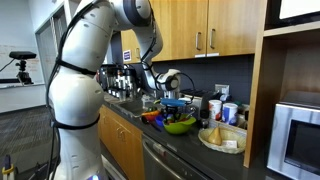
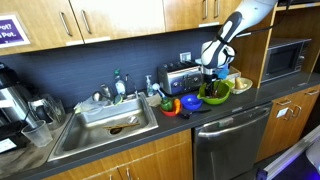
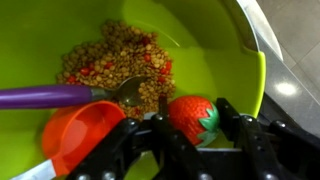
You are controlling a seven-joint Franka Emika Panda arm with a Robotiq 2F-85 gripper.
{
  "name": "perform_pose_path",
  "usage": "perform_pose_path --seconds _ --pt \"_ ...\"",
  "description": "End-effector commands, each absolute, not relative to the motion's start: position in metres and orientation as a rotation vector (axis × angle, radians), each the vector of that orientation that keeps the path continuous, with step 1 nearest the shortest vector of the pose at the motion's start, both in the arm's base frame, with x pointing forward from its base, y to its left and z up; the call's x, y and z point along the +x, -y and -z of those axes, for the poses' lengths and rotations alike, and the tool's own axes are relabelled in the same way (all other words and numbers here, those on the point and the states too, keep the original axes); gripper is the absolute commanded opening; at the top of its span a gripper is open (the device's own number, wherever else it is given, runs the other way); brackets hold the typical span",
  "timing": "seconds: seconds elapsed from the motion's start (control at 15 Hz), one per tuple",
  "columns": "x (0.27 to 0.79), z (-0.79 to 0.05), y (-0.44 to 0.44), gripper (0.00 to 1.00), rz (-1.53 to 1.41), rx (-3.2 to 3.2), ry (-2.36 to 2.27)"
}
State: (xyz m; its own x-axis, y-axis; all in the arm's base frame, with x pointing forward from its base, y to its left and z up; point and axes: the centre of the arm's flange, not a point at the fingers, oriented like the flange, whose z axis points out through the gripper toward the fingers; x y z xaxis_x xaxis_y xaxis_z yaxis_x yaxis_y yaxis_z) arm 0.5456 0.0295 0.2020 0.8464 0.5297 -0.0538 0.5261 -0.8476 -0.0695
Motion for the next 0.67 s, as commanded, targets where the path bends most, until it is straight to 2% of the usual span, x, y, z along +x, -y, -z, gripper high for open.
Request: perform_pose_path --seconds 0.0,0.6 --pt "0.55 -0.204 -0.029 0.26 -0.071 -2.968 0.864" --pt "0.551 -0.219 0.002 0.26 -0.009 -3.001 0.777"
